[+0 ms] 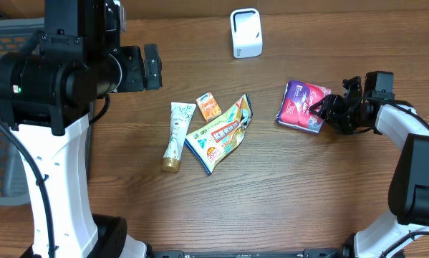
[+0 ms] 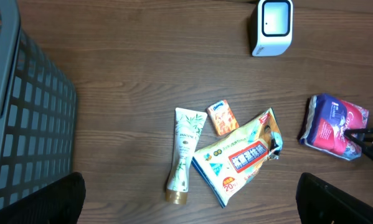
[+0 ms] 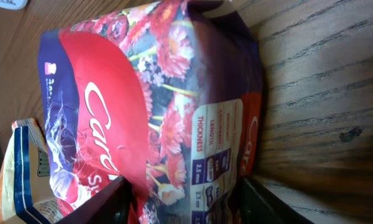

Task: Scan the item barcode
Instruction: 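Carry the purple box to the white scanner and hold it there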

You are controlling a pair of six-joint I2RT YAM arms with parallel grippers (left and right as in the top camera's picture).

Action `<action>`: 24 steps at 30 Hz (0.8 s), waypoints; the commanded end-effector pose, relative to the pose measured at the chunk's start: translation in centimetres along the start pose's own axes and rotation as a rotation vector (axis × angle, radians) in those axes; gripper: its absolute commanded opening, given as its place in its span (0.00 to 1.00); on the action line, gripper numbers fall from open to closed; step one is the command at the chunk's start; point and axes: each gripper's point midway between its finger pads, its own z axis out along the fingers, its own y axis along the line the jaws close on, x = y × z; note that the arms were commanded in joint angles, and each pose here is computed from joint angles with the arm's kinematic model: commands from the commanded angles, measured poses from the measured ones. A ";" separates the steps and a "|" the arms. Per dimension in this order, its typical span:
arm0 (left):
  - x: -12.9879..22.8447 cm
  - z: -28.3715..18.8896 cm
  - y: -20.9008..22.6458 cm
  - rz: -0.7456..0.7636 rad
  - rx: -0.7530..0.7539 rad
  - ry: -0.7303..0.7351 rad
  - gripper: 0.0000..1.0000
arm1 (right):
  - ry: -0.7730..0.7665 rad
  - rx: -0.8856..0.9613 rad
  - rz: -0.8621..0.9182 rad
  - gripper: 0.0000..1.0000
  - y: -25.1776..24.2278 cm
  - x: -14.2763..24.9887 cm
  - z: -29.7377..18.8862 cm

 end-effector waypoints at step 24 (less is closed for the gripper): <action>-0.1 -0.1 -0.2 0.005 0.010 -0.004 1.00 | -0.282 -0.472 0.180 0.04 17.7 -10.1 -3.2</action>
